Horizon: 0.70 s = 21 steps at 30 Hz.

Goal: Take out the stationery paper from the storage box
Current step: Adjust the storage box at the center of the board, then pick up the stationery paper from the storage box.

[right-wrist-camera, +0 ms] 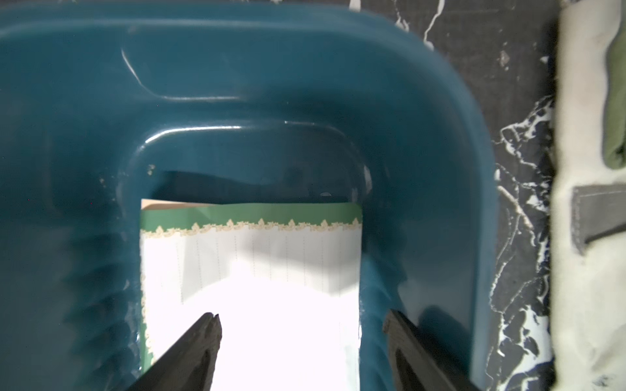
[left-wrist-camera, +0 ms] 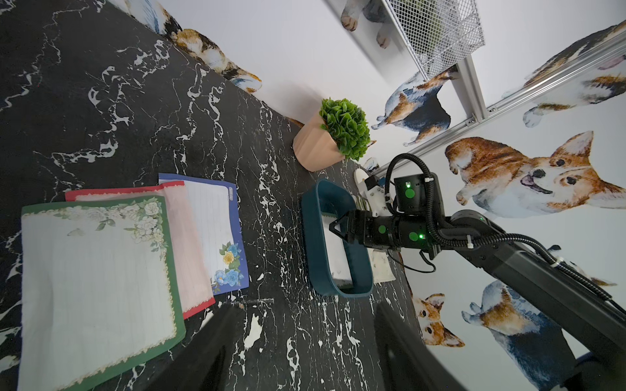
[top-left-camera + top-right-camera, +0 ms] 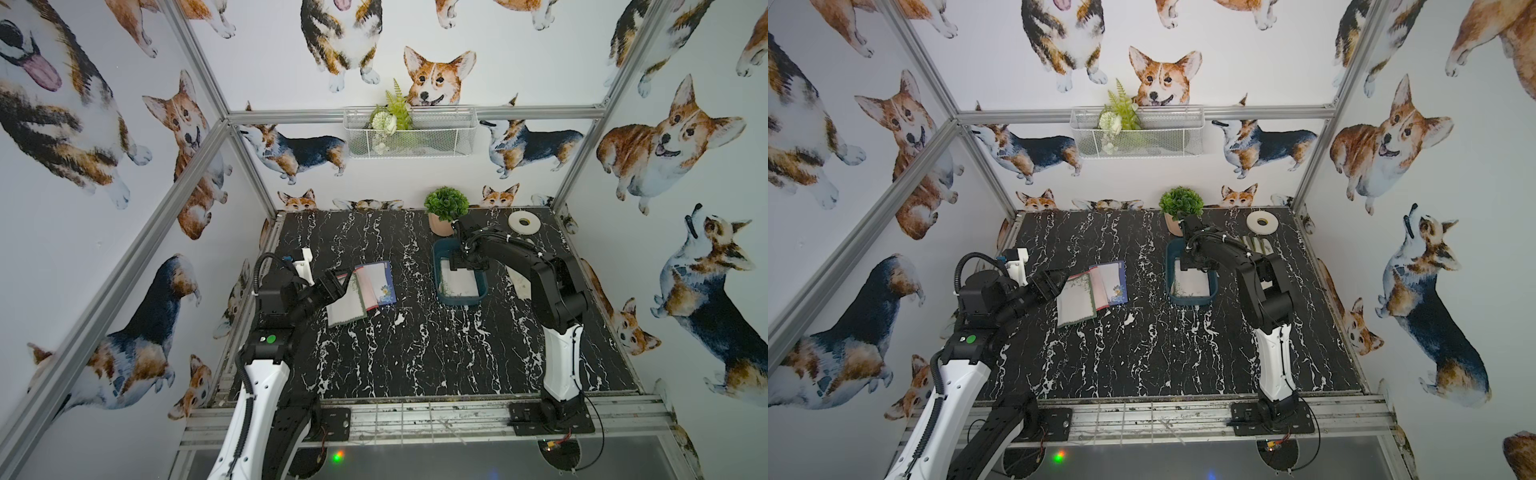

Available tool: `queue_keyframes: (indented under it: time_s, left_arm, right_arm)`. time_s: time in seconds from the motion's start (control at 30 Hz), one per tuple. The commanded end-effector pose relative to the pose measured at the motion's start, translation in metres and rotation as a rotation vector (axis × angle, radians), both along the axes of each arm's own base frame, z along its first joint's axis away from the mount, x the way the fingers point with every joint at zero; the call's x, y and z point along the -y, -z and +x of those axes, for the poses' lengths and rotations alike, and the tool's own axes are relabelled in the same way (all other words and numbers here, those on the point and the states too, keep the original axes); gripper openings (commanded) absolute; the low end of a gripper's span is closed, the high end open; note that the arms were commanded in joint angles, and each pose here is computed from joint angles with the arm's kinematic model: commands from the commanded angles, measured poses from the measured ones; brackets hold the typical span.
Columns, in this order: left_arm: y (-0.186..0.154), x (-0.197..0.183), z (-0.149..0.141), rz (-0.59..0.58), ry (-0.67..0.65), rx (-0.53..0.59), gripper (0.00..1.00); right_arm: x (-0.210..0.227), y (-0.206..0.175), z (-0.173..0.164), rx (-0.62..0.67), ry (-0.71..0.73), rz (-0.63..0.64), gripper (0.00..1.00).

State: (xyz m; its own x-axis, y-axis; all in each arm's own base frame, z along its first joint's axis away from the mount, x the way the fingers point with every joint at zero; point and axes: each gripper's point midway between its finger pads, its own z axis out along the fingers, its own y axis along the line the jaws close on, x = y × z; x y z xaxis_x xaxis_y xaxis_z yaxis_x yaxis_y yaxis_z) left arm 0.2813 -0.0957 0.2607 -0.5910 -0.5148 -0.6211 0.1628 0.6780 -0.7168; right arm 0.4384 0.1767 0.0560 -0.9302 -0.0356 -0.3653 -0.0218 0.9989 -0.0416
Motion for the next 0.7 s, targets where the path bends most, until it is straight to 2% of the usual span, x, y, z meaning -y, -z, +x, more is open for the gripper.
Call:
queue_keyframes:
  time_s: [0.0,0.2,0.43,0.67]
  left_arm:
    - [0.001,-0.001,0.001,0.012,0.0,0.005,0.68]
    - [0.002,-0.001,0.001,0.01,0.0,0.001,0.68]
    - [0.001,-0.001,0.001,0.011,0.0,0.005,0.68]
    - [-0.002,0.0,0.0,0.013,0.004,0.01,0.68]
  right_arm:
    - [0.005,0.006,-0.005,-0.016,0.022,0.01,0.79]
    - [0.008,0.01,-0.014,-0.044,0.037,0.046,0.7]
    - [0.01,-0.005,-0.025,-0.02,0.028,0.05,0.69]
    - [0.01,0.012,-0.028,-0.085,0.015,0.024,0.69]
